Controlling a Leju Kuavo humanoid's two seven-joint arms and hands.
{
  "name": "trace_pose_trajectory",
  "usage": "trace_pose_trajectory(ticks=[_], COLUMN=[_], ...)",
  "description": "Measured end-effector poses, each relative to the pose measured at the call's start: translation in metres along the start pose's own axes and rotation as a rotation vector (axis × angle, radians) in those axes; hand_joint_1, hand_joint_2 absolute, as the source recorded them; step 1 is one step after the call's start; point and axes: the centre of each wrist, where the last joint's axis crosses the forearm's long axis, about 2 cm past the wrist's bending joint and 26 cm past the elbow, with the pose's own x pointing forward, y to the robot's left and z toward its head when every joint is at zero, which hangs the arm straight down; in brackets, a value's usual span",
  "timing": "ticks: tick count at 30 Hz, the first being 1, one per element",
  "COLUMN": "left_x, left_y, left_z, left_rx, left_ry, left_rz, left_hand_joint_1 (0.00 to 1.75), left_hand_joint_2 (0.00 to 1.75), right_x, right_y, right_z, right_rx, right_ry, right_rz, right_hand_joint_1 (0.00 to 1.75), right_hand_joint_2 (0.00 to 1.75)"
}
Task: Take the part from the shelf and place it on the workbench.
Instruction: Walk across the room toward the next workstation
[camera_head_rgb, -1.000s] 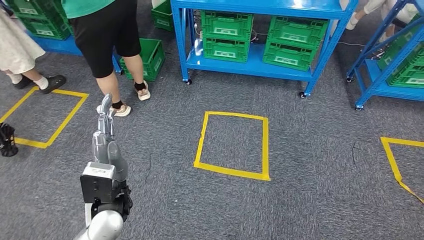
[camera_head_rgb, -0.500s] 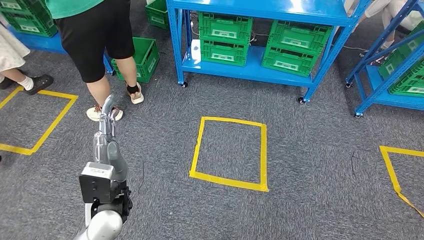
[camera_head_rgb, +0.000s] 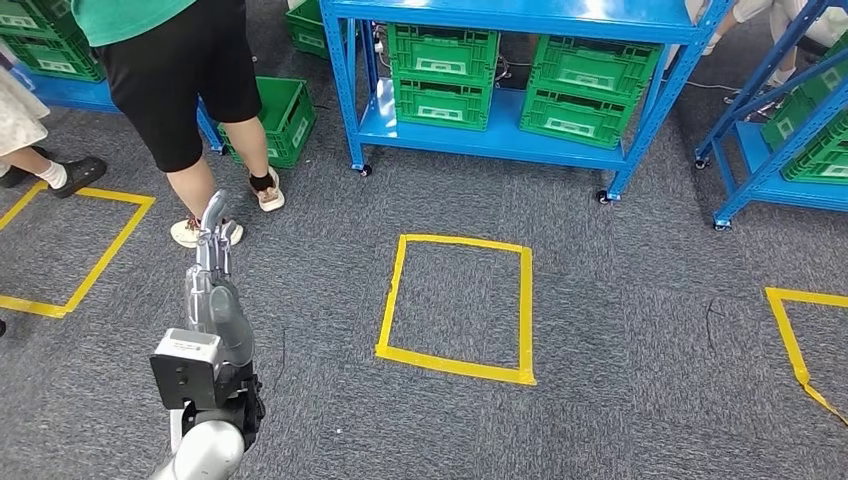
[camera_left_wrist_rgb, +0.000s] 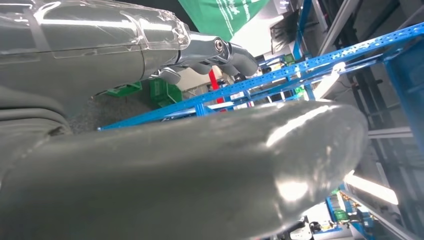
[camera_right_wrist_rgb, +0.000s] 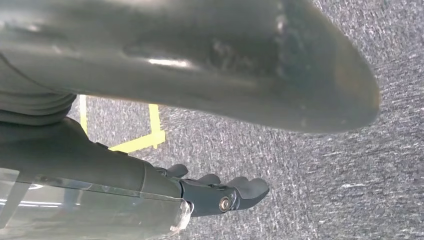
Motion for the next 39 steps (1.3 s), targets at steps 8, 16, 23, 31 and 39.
trace_pose_trajectory(ticks=[8, 16, 23, 31, 39], left_x=[-0.0001, -0.0013, -0.0013, -0.002, -0.0022], left_y=[0.0001, 0.0014, 0.0016, 0.0018, 0.0021], left_z=[0.0003, 0.0009, 0.0009, 0.0032, 0.0029], left_rx=[0.001, 0.002, 0.0, -0.005, -0.006], left_ry=[-0.002, 0.004, -0.001, 0.007, 0.005], left_rz=[0.003, -0.005, -0.013, -0.017, -0.019], left_hand_joint_1=[0.0, 0.0, 0.0, 0.0, 0.0], left_hand_joint_2=[0.0, 0.0, 0.0, 0.0, 0.0], right_x=[0.0001, -0.0001, 0.0009, -0.0007, 0.0009], right_y=[0.0001, 0.0003, 0.0008, -0.0001, 0.0005], right_z=[0.0, 0.0002, -0.0001, 0.0002, -0.0001], right_rx=[0.001, 0.002, 0.004, 0.002, 0.003], right_ry=[-0.001, -0.002, -0.004, -0.001, -0.003], right_rz=[0.003, 0.006, 0.006, 0.007, 0.006], right_hand_joint_1=[0.0, 0.0, 0.0, 0.0, 0.0], right_hand_joint_2=[0.0, 0.0, 0.0, 0.0, 0.0])
